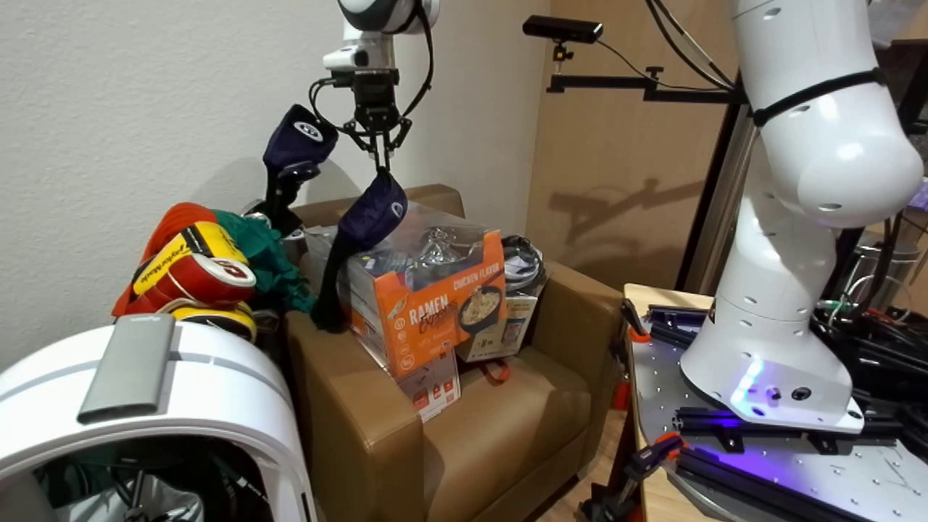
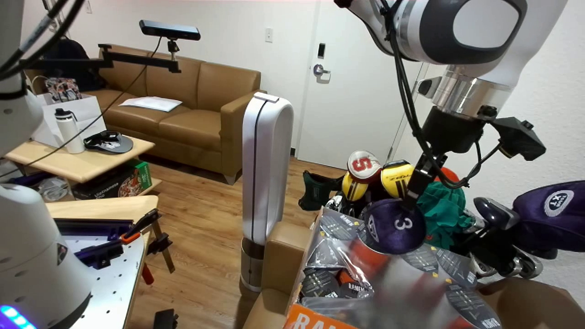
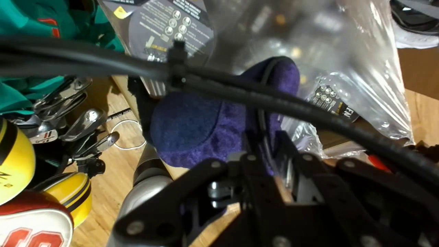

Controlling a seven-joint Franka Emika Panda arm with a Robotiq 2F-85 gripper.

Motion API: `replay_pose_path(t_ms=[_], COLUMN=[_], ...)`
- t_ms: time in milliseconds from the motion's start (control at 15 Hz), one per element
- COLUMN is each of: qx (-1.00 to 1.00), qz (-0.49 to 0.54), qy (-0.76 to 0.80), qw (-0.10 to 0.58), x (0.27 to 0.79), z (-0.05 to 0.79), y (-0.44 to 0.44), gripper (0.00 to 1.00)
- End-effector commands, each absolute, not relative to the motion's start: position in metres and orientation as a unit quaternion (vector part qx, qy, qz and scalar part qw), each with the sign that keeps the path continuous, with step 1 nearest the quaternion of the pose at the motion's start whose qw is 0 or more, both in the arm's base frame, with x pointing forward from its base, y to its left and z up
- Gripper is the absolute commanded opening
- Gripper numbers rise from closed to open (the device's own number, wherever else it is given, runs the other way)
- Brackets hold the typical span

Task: Take the cover off the golf club

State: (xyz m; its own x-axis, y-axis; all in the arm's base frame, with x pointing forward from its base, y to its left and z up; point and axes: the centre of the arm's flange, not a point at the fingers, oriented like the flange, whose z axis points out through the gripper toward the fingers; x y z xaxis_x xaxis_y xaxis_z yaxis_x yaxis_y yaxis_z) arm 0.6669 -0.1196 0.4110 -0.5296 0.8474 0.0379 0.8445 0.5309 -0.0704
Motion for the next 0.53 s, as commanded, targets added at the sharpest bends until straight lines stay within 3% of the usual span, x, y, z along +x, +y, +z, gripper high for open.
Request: replay_pose_path(t_ms=[0, 467], qx=[-0.494, -0.471], qz=[0.048, 0.009], qy=[-0.867, -0.881], qw=[0.029, -0.042], x=[0.678, 0.693], z=[0.420, 0.437], y=[-0.124, -0.099], gripper=[0.49, 0.93])
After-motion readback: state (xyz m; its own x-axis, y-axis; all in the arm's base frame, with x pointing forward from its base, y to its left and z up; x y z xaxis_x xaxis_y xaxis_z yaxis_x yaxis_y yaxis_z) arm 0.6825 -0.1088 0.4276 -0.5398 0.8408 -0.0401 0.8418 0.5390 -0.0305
